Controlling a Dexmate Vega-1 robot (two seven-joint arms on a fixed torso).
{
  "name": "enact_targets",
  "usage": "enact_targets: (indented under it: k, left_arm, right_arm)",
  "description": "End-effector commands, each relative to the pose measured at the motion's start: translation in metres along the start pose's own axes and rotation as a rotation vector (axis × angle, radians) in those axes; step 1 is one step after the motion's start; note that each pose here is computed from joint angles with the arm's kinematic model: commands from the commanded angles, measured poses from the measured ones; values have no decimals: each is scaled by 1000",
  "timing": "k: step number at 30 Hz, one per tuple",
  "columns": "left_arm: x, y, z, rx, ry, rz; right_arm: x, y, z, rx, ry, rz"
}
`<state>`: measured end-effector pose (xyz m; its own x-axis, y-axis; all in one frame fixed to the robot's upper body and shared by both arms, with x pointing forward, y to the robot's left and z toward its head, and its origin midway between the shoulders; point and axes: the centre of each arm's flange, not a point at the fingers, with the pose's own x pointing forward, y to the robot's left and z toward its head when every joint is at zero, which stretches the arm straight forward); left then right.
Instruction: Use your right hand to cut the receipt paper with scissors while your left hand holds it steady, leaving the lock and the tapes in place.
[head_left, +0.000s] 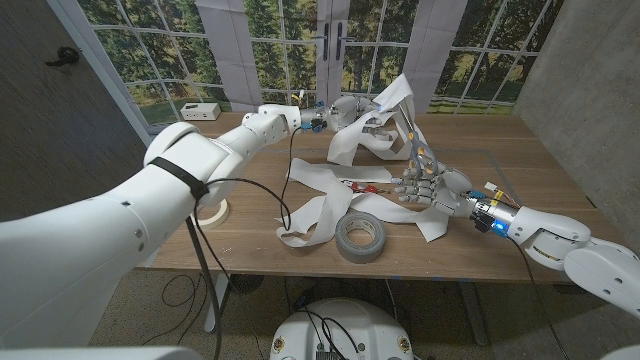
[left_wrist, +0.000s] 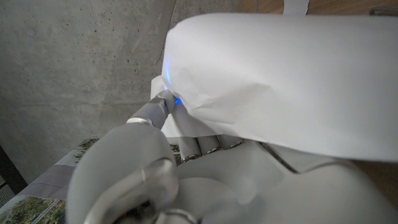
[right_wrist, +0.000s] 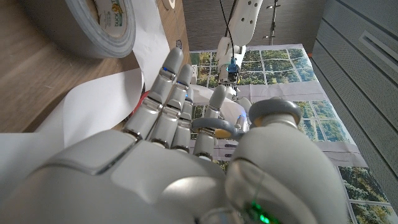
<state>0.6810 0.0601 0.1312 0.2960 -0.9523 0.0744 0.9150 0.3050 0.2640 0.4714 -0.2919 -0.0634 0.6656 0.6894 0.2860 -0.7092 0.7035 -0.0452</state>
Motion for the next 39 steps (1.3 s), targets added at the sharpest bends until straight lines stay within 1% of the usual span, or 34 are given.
enact_targets:
  k: [1, 4, 8, 12, 14, 17, 22, 25, 28, 30, 32, 33, 34, 37, 39]
  left_arm:
    - [0, 0, 1, -31, 0, -3]
    - [2, -2, 0, -22, 12, -11]
    - [2, -3, 4, 9, 26, -28]
    - [2, 1, 3, 5, 34, 7]
    - [2, 2, 0, -9, 39, 19]
    - [2, 3, -1, 0, 56, 26]
    - [2, 3, -1, -4, 66, 28]
    - [3, 3, -1, -11, 64, 27]
    - [4, 1, -1, -23, 58, 22]
    - [5, 1, -2, -26, 57, 18]
    - [5, 0, -2, -27, 54, 15]
    - [5, 0, -1, -28, 49, 11]
    - [5, 0, -1, -28, 49, 11]
    - [5, -1, 0, -36, 33, 2]
    - [5, -2, 1, -35, 29, -5]
  right_arm:
    - [-3, -2, 3, -41, 30, -37]
    - [-3, -2, 3, -56, 38, -43]
    - [-3, -1, 4, -61, 38, -40]
    - [-2, 0, 4, -64, 39, -28]
    - [-3, 1, 4, -72, 33, -6]
    - [-3, 1, 4, -62, 34, -9]
    - [-2, 0, 3, -51, 37, -6]
    - [-1, 0, 2, -38, 31, 9]
    - [-2, 0, 3, -63, 45, -6]
    - [-3, -1, 3, -55, 48, -8]
    - [-3, 0, 3, -40, 43, -5]
    - [-3, 0, 3, -18, 27, 19]
    - [-3, 0, 3, -17, 26, 21]
    - [-3, 1, 5, -50, 37, 10]
    - [-3, 0, 4, -42, 38, 8]
